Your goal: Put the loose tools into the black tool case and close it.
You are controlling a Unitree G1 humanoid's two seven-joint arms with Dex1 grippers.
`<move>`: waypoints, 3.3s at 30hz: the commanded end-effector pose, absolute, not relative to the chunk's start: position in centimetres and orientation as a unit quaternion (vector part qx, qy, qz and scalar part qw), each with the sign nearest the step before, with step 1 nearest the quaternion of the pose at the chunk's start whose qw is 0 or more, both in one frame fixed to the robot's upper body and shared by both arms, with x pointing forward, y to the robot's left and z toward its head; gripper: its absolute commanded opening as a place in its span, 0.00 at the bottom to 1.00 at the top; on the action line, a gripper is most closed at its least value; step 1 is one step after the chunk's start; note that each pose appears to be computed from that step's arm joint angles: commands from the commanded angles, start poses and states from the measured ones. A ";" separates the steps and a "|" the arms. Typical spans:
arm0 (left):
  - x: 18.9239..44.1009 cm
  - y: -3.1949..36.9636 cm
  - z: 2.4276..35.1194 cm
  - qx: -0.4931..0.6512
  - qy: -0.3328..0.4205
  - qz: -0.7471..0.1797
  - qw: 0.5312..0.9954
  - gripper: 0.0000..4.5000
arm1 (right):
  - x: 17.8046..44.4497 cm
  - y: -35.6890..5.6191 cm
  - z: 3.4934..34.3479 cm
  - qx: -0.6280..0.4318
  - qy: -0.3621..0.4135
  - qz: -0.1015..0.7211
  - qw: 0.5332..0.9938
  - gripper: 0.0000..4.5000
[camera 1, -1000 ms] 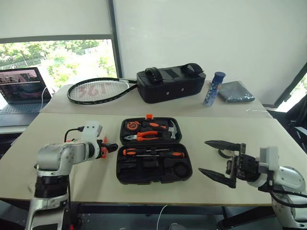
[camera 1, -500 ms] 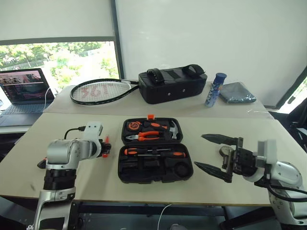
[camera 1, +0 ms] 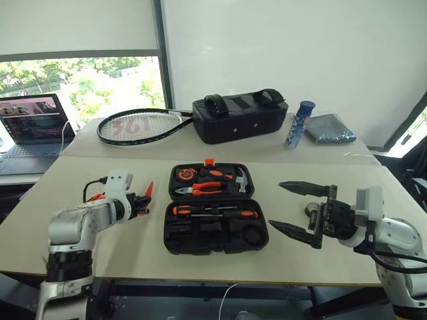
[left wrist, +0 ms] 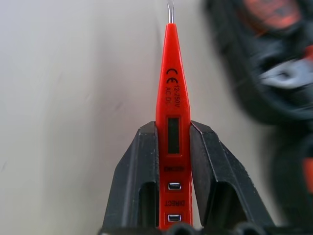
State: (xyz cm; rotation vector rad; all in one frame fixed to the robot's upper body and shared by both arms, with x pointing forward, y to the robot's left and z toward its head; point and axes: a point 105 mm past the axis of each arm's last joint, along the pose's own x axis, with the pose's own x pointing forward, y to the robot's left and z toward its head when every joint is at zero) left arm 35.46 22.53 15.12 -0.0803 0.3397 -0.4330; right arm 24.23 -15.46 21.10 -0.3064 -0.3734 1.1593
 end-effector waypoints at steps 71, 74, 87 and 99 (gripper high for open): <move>32.1 11.5 11.3 0.394 0.282 -0.578 0.657 0.10 | 23.0 -14.5 21.5 -0.141 -0.191 0.533 0.812 1.00; 32.1 11.9 11.5 0.396 0.287 -0.574 0.657 0.10 | 23.0 -14.5 21.5 -0.142 -0.191 0.533 0.812 1.00; 32.4 12.2 12.7 0.406 0.286 -0.562 0.662 0.10 | 23.2 -14.9 21.3 -0.142 -0.188 0.531 0.814 1.00; 32.5 12.0 13.8 0.442 0.281 -0.558 0.644 0.10 | 23.3 -15.1 20.7 -0.138 -0.184 0.530 0.816 1.00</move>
